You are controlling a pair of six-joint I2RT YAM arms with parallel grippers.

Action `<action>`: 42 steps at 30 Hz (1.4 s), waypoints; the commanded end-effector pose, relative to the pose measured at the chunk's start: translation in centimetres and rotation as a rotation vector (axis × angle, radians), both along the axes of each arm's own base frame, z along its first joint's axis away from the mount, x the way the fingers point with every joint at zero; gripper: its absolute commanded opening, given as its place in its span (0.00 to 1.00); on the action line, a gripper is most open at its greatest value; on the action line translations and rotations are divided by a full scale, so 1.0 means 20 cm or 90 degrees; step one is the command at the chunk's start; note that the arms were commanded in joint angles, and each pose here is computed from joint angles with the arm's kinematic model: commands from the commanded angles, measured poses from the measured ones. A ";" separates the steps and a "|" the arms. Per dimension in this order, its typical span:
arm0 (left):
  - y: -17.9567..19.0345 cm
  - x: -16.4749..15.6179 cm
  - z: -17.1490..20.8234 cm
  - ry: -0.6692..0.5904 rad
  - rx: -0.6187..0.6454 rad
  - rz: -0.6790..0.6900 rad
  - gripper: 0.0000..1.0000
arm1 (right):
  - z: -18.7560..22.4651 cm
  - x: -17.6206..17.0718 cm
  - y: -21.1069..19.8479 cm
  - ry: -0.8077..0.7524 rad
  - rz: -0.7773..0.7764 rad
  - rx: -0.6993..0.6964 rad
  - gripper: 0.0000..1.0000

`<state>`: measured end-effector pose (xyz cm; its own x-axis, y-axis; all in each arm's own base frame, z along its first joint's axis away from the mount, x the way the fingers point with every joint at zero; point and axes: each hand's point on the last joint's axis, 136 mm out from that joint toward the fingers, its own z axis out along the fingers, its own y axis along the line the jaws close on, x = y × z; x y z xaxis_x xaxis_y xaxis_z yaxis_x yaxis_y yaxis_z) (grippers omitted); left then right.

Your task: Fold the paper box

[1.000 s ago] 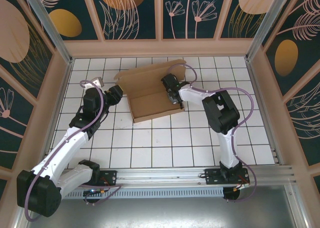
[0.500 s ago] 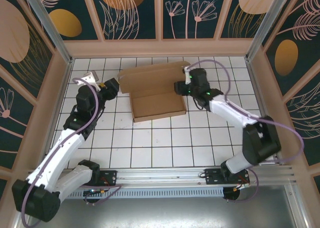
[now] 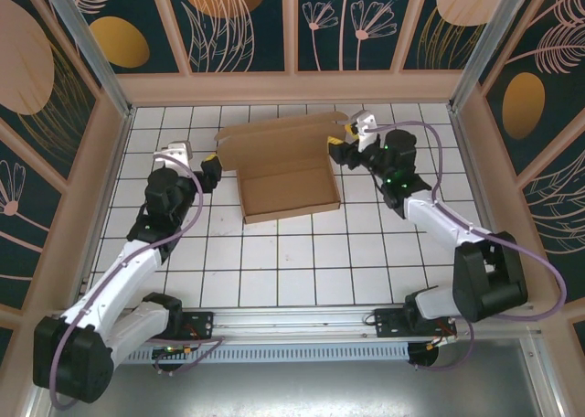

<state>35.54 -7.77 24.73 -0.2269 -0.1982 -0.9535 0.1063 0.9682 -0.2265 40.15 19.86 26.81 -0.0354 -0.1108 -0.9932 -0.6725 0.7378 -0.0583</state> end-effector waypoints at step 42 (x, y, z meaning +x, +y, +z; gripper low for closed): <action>-0.14 0.41 -0.25 -0.070 0.207 -0.384 0.68 | -0.52 0.39 -0.05 0.069 0.293 -0.080 0.61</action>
<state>43.39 -10.04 19.88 -0.1130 0.2163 -0.9698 0.6146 0.7821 0.1028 47.34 18.65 16.54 -0.0710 -0.2424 -0.9676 -0.9344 0.3557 -0.0206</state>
